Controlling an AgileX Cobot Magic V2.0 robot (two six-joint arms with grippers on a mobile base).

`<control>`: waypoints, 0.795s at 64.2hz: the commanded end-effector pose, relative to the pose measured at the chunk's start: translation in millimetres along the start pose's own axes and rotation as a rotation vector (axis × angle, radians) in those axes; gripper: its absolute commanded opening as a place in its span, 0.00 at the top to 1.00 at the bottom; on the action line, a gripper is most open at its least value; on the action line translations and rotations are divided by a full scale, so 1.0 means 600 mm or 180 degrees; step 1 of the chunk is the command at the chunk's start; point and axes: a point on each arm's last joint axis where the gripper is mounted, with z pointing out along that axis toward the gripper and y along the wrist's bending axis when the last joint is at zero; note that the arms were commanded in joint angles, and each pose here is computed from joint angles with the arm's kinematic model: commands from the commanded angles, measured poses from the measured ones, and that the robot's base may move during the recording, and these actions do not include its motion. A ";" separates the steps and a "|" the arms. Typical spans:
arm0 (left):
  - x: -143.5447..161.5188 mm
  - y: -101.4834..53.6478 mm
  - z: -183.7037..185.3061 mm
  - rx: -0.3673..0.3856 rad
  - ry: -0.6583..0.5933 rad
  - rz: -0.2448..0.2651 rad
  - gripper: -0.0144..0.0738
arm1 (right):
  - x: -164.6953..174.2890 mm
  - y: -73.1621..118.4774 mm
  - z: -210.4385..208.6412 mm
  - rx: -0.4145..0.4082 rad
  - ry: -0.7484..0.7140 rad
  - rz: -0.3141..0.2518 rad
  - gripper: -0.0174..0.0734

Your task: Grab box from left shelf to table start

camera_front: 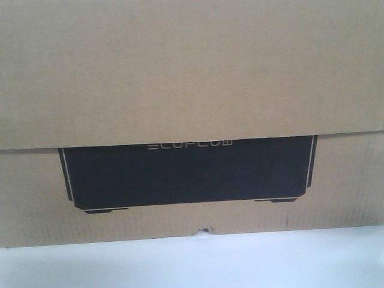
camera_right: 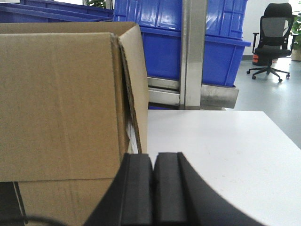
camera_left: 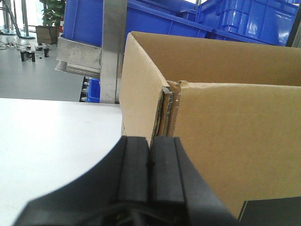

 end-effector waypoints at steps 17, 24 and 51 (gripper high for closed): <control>-0.028 -0.005 -0.007 0.0095 -0.0356 0.0023 0.94 | -0.025 0.000 -0.003 0.0003 -0.0396 -0.0048 0.75; -0.028 -0.005 -0.007 0.0095 -0.0356 0.0023 0.94 | -0.025 0.000 -0.003 0.0003 -0.0394 -0.0048 0.75; -0.016 -0.004 -0.004 0.0086 -0.0303 0.0050 0.94 | -0.025 0.000 -0.003 0.0003 -0.0394 -0.0048 0.75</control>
